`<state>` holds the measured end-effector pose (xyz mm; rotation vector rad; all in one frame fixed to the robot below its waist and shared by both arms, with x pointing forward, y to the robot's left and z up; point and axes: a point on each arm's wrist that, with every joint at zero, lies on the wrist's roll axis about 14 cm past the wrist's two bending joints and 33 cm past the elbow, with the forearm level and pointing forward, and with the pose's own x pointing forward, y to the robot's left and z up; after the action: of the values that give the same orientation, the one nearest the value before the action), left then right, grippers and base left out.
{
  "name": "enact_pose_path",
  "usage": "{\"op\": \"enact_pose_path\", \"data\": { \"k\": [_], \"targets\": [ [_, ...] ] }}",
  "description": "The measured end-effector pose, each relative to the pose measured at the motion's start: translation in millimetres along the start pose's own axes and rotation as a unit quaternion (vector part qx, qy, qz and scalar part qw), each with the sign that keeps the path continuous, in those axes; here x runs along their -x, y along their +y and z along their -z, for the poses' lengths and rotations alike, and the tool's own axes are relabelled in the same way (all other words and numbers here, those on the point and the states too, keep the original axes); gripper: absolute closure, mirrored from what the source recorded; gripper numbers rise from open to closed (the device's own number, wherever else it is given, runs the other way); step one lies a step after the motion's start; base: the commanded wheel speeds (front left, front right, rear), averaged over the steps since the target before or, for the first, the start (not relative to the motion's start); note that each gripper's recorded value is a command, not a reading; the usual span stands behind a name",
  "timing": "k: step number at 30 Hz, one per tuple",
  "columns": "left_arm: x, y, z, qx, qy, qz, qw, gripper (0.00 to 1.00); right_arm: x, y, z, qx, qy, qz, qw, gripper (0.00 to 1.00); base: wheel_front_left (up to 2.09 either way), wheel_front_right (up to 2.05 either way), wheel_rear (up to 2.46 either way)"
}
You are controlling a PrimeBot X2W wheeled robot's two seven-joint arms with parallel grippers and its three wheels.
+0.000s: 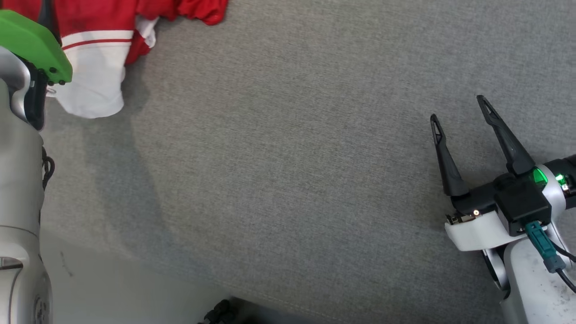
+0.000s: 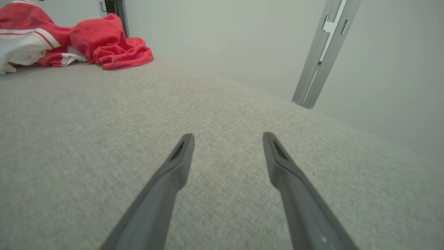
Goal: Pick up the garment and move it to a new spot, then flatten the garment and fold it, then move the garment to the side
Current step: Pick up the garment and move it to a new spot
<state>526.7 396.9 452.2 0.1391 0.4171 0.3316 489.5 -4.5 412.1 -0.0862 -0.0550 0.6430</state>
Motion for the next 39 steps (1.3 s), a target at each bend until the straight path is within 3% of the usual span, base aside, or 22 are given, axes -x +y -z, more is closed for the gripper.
{"op": "enact_pose_path", "data": {
  "k": [11, 17, 18, 19, 28, 32, 39],
  "targets": [
    [-34, -40, 85, 0.024, 0.162, 0.027, 0.986, 0.0, 10, -23, 22, -0.009, 0.017, 0.037, 0.999, 0.0, 0.0, 0.0, 0.0],
    [-43, -48, 100, 0.028, 0.162, 0.03, 0.986, 0.0, 12, -30, 29, -0.011, 0.021, 0.049, 0.999, 0.0, 0.0, 0.0, 0.0],
    [-44, -49, 99, 0.03, 0.156, 0.03, 0.987, 0.45, 12, -31, 30, -0.011, 0.022, 0.05, 0.998, 0.0, 0.0, 0.0, 0.0],
    [-45, -49, 97, 0.034, 0.145, 0.03, 0.988, 1.0, 12, -31, 30, -0.012, 0.022, 0.051, 0.998, 0.0, 0.0, 0.0, 0.0],
    [-42, -39, 49, 0.048, 0.026, 0.025, 0.998, 1.0, 11, -27, 20, -0.016, 0.018, 0.05, 0.998, 0.0, 0.0, 0.0, 0.0],
    [-36, -30, 17, 0.074, -0.027, 0.018, 0.997, 1.0, 11, -23, 10, -0.02, 0.013, 0.048, 0.999, 0.0, 0.0, 0.0, 0.0],
    [-19, -30, -60, 0.069, -0.127, 0.043, 0.989, 1.0, 11, -14, -21, -0.027, -0.013, 0.049, 0.998, 0.0, 0.0, 0.0, 0.0]
  ]
}}
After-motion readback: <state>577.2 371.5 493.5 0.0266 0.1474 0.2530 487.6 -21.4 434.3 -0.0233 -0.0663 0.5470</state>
